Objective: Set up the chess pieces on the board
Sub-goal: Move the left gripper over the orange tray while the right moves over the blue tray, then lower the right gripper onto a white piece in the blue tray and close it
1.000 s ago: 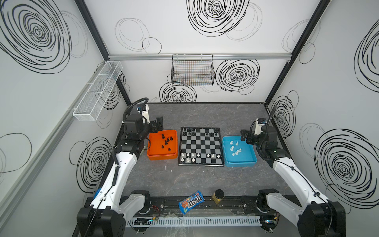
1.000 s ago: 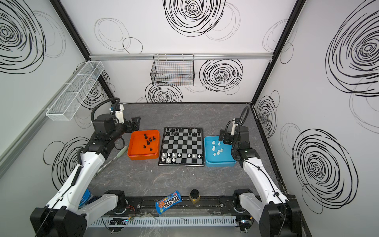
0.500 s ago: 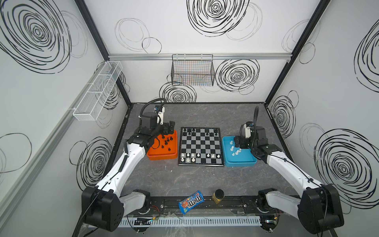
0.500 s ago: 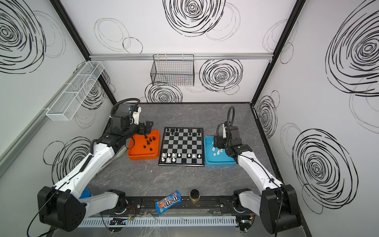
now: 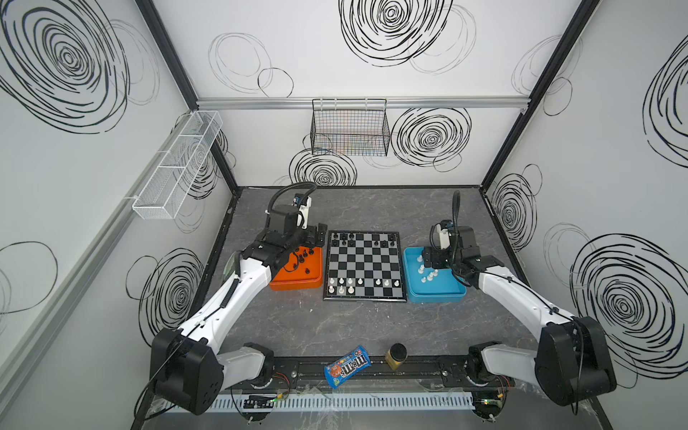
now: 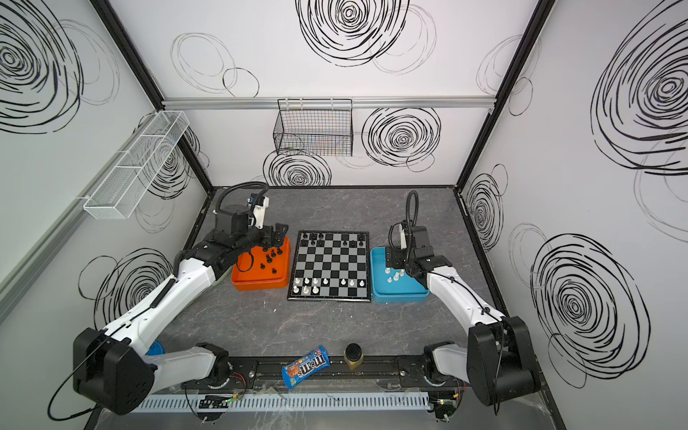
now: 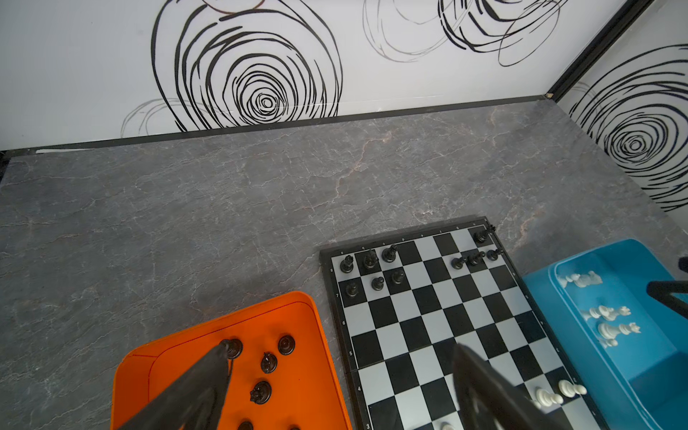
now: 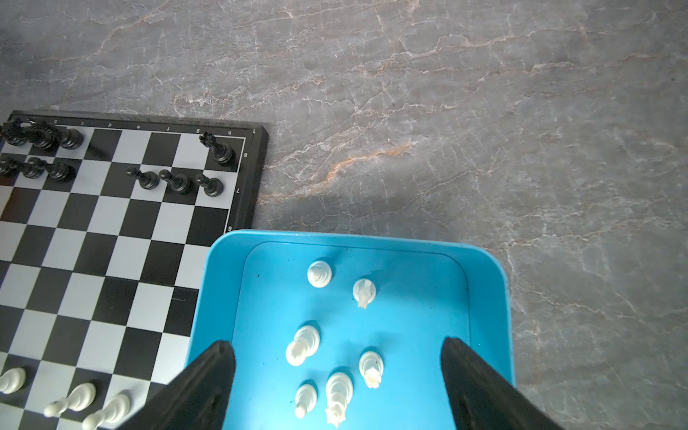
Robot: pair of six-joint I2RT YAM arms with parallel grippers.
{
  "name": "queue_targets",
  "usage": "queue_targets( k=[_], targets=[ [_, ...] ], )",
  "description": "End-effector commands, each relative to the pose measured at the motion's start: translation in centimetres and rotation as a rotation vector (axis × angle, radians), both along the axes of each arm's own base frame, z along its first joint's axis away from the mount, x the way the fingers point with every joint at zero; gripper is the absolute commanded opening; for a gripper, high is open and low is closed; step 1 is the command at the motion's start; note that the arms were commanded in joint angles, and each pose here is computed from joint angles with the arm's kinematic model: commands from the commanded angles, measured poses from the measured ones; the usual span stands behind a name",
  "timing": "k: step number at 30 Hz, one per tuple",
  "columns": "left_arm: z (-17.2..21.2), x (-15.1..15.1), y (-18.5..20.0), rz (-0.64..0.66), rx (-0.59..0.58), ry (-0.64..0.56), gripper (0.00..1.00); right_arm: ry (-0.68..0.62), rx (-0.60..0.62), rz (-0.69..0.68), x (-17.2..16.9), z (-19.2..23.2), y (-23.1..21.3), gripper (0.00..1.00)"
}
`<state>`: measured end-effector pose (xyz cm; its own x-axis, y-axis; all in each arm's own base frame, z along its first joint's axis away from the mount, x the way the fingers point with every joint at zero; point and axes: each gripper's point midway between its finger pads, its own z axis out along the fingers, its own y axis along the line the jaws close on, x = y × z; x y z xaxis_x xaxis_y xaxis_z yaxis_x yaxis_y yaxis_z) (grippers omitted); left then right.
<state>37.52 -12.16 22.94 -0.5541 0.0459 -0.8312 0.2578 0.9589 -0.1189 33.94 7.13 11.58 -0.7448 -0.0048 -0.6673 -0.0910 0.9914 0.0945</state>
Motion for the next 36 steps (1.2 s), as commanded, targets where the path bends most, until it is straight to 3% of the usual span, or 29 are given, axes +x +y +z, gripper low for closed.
queue_targets(
  k=[1,13,36],
  targets=[
    [0.2,0.2,0.1,0.012,0.027,-0.01,0.96,0.009,-0.012,0.016,0.2,0.2,0.4,0.91],
    [-0.2,-0.2,0.4,0.041,0.016,-0.003,0.96,0.088,-0.08,0.045,-0.1,-1.6,1.1,0.88],
    [-0.3,-0.3,-0.4,0.049,-0.03,0.01,0.96,0.265,-0.103,0.078,-1.8,-5.2,2.6,0.55]
  ],
)
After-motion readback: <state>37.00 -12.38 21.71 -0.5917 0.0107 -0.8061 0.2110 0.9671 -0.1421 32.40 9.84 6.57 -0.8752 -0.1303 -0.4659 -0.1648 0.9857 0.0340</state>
